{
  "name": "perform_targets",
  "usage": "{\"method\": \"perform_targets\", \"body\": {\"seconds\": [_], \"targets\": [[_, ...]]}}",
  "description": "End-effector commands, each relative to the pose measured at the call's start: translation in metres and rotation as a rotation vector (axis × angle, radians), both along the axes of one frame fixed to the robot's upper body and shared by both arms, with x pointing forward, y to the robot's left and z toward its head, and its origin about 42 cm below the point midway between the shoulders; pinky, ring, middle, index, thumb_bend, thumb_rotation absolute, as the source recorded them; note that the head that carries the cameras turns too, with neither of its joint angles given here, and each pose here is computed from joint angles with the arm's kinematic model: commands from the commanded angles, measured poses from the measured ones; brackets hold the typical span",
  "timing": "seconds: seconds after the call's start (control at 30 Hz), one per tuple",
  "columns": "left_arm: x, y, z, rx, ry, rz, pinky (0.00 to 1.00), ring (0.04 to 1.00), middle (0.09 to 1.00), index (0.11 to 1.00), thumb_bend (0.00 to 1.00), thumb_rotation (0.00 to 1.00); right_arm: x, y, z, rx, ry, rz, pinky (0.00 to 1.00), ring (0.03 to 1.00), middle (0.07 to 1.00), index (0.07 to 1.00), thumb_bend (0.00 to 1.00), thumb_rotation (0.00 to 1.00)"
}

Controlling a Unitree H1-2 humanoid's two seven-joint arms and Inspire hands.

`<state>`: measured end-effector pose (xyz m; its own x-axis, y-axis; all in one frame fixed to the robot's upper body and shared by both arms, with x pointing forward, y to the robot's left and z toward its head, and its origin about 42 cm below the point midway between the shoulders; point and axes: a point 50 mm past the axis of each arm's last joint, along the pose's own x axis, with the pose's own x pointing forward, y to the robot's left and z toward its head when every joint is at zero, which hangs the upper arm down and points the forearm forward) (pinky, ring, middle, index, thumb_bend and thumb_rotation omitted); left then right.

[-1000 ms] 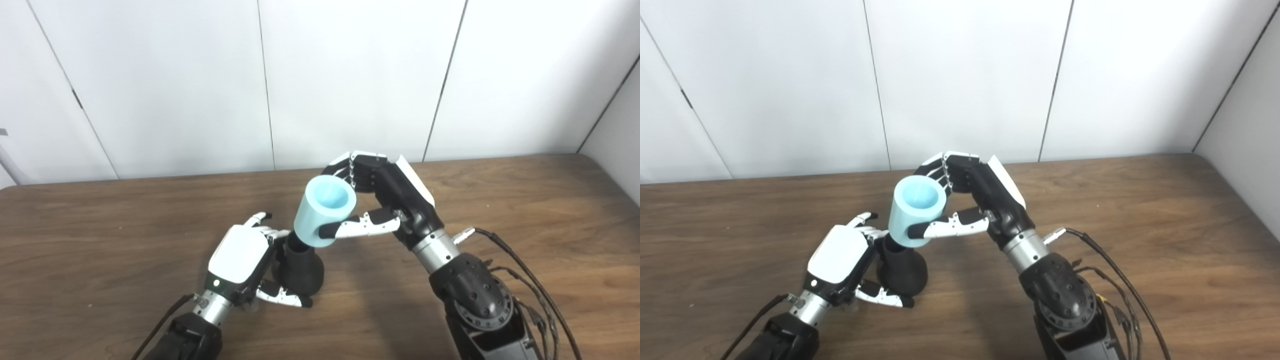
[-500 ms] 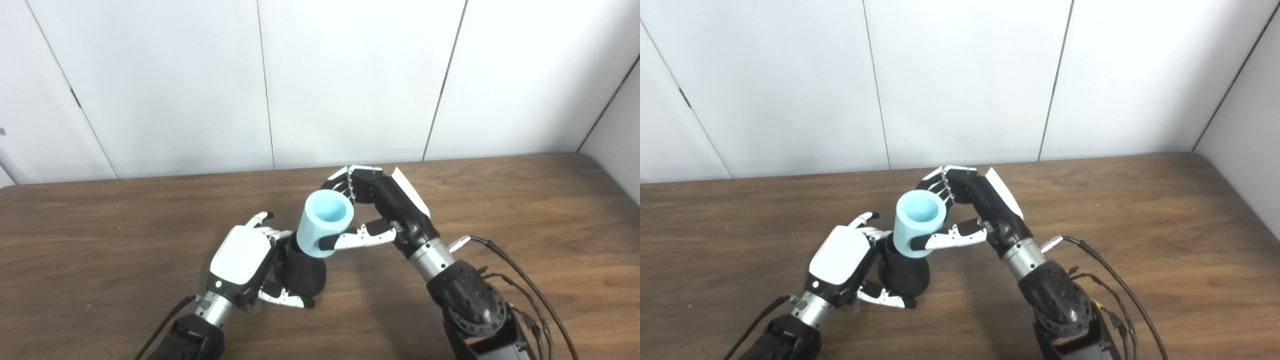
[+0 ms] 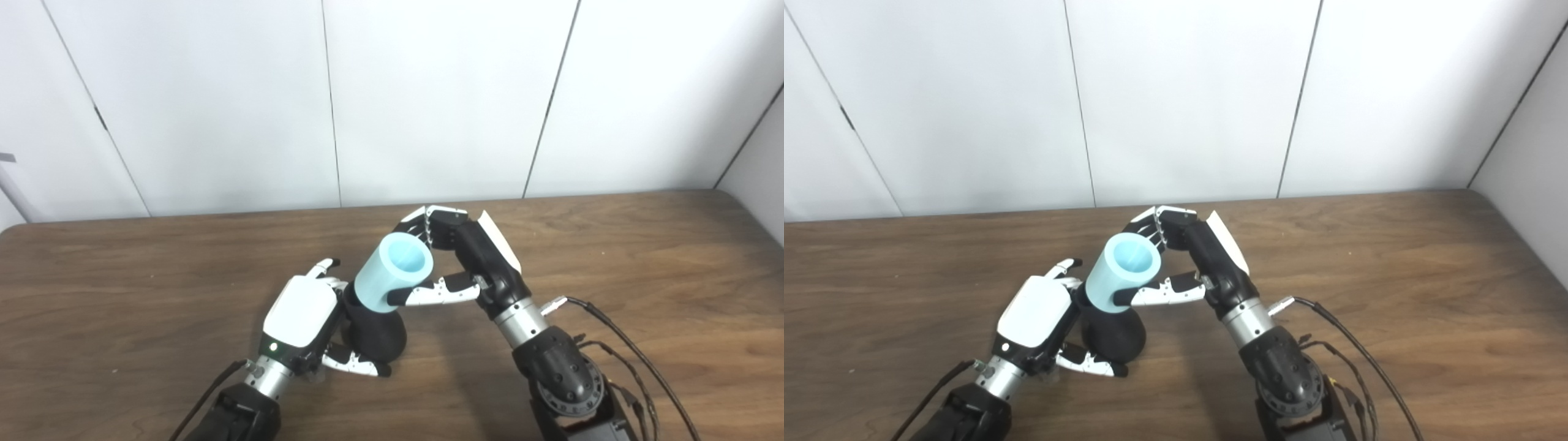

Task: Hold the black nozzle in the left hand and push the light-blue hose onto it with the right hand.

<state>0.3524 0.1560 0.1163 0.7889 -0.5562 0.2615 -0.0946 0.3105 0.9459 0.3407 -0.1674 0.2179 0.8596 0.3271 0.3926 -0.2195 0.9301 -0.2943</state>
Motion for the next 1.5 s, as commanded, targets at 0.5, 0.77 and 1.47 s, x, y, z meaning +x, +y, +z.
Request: {"method": "perform_targets", "body": {"seconds": [0.5,0.77,1.47], "targets": [[-0.044,-0.013,-0.054,0.006,0.167,-0.018,0.86,0.494,0.415,0.515,0.50,0.00,0.007,0.010,0.014,0.040,-0.072,0.008,0.32,0.441,0.477,0.484,0.52,0.00],[-0.044,-0.011,-0.055,0.002,0.171,-0.017,0.85,0.491,0.418,0.516,0.50,0.00,0.004,0.005,0.018,0.018,-0.080,-0.009,0.33,0.437,0.488,0.489,0.52,0.00],[-0.043,-0.009,-0.055,0.040,0.181,-0.008,0.86,0.498,0.421,0.513,0.50,0.00,0.003,-0.014,0.042,-0.033,-0.088,-0.030,0.29,0.410,0.470,0.525,0.52,0.00]]}}
